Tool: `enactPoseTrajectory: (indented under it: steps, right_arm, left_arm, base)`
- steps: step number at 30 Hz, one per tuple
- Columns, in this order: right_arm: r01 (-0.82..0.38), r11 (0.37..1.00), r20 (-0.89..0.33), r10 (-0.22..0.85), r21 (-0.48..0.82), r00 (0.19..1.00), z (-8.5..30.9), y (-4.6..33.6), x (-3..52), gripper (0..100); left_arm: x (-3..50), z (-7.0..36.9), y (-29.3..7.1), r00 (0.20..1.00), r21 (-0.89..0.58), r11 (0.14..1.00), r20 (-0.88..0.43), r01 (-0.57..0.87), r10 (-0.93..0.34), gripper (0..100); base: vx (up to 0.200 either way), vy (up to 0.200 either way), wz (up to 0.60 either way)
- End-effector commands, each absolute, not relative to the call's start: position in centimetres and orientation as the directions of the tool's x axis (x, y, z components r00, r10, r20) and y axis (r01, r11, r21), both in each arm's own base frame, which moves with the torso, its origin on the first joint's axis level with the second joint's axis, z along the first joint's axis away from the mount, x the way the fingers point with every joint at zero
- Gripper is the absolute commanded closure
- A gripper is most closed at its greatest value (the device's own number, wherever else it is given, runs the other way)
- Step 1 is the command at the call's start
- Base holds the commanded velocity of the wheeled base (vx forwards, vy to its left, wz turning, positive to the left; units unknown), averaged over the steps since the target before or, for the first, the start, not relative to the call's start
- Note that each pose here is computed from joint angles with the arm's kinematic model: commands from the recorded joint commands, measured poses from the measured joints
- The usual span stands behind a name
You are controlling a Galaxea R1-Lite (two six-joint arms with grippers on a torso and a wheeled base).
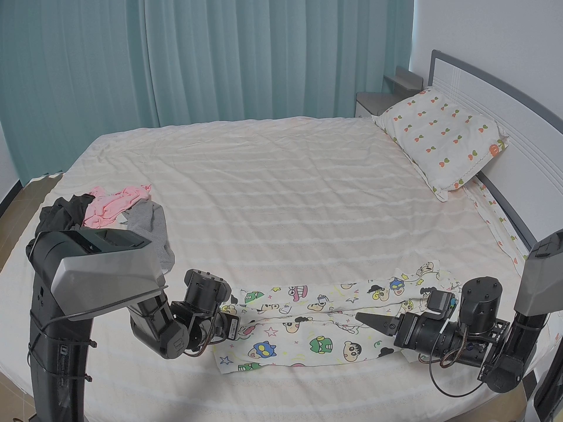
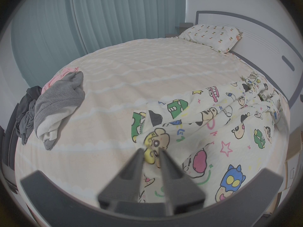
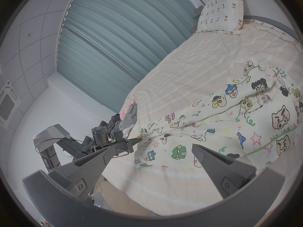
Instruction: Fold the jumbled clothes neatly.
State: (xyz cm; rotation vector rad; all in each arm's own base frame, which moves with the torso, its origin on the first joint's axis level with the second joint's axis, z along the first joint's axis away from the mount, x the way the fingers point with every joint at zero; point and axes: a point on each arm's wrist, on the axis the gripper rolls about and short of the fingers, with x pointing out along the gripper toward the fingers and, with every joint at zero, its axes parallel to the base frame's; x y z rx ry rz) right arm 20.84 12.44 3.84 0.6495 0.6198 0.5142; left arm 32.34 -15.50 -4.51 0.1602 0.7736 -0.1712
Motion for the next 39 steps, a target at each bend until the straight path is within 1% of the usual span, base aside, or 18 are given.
enactPoseTrajectory:
  steps: [1, 4, 6, 9, 10, 12, 14, 16, 18, 22, 23, 24, 26, 32, 39]
  right_arm:
    - [-0.220, 0.688, -0.343, 0.581, 0.692, 0.738, 4.0, 11.2, 21.9, 0]
    - [-0.197, 0.689, -0.328, 0.552, 0.698, 0.767, 4.1, 10.1, 23.0, 0]
    - [-0.173, 0.696, -0.319, 0.517, 0.697, 0.795, 3.8, 8.7, 24.5, 0]
    - [-0.106, 0.729, -0.324, 0.423, 0.677, 0.846, 2.6, 6.1, 26.9, 0]
    - [-0.087, 0.740, -0.338, 0.404, 0.667, 0.850, 2.1, 5.5, 27.3, 0]
    - [-0.053, 0.784, -0.385, 0.361, 0.619, 0.850, 0.1, 4.3, 28.2, 0]
    - [-0.038, 0.811, -0.417, 0.340, 0.584, 0.843, -1.2, 3.7, 28.6, 0]
    - [-0.021, 0.839, -0.458, 0.318, 0.544, 0.830, -3.0, 3.1, 29.0, 0]
    - [-0.018, 0.850, -0.461, 0.304, 0.527, 0.834, -3.6, 2.7, 29.6, 0]
    - [-0.010, 0.879, -0.483, 0.271, 0.477, 0.832, -3.7, 1.6, 30.6, 0]
    - [-0.007, 0.881, -0.487, 0.269, 0.473, 0.831, -3.7, 1.5, 30.7, 0]
    - [0.008, 0.889, -0.504, 0.252, 0.457, 0.826, -3.6, 0.9, 31.1, 0]
    - [0.026, 0.892, -0.520, 0.239, 0.451, 0.820, -3.6, 0.4, 31.4, 0]
    - [0.053, 0.896, -0.507, 0.201, 0.442, 0.839, -3.1, -1.0, 32.3, 0]
    - [0.073, 0.906, -0.518, 0.172, 0.418, 0.838, -3.1, -2.0, 32.5, 0]
  left_arm:
    - [32.3, -4.6, -15.5, 0.701, 0.075, 0.976, -0.708, 0.202, -0.091, 0]
    - [32.3, -4.2, -15.4, 0.707, 0.056, 0.981, -0.701, 0.187, -0.094, 0]
    - [32.4, -2.7, -15.2, 0.730, 0.010, 0.989, -0.676, 0.147, -0.101, 0]
    - [32.3, -0.2, -14.7, 0.761, -0.105, 0.991, -0.635, 0.084, -0.132, 0]
    - [32.3, 0.2, -14.5, 0.764, -0.133, 0.988, -0.630, 0.075, -0.142, 0]
    - [32.2, 1.5, -13.8, 0.769, -0.227, 0.973, -0.614, 0.048, -0.181, 0]
    - [32.1, 2.1, -13.3, 0.767, -0.300, 0.954, -0.606, 0.027, -0.212, 0]
    - [31.6, 3.1, -12.7, 0.754, -0.445, 0.895, -0.595, -0.022, -0.277, 0]
    - [30.7, 3.7, -12.4, 0.729, -0.553, 0.831, -0.593, -0.059, -0.343, 0]
    - [28.4, 4.6, -11.7, 0.641, -0.696, 0.714, -0.583, -0.078, -0.499, 0]
    - [28.2, 4.7, -11.6, 0.635, -0.703, 0.707, -0.581, -0.078, -0.508, 0]
    - [27.3, 4.7, -11.2, 0.609, -0.731, 0.678, -0.571, -0.074, -0.550, 0]
    - [26.8, 4.4, -10.8, 0.600, -0.745, 0.662, -0.564, -0.075, -0.567, 0]
    - [26.3, 2.7, -9.6, 0.651, -0.771, 0.635, -0.505, -0.046, -0.566, 0]
    - [26.0, 1.4, -9.2, 0.662, -0.775, 0.631, -0.496, -0.045, -0.562, 0]
  base:
    - [0.000, 0.000, 0.00]
    - [0.000, 0.000, 0.00]
    - [0.000, 0.000, 0.00]
    - [0.000, 0.000, 0.00]
    - [0.000, 0.000, 0.00]
    - [0.000, 0.000, 0.00]
    - [0.000, 0.000, 0.00]
    - [0.000, 0.000, 0.00]
    - [0.000, 0.000, 0.00]
    - [0.000, 0.000, 0.00]
    - [0.000, 0.000, 0.00]
    - [0.000, 0.000, 0.00]
    - [0.000, 0.000, 0.00]
    - [0.000, 0.000, 0.00]
    - [0.000, 0.000, 0.00]
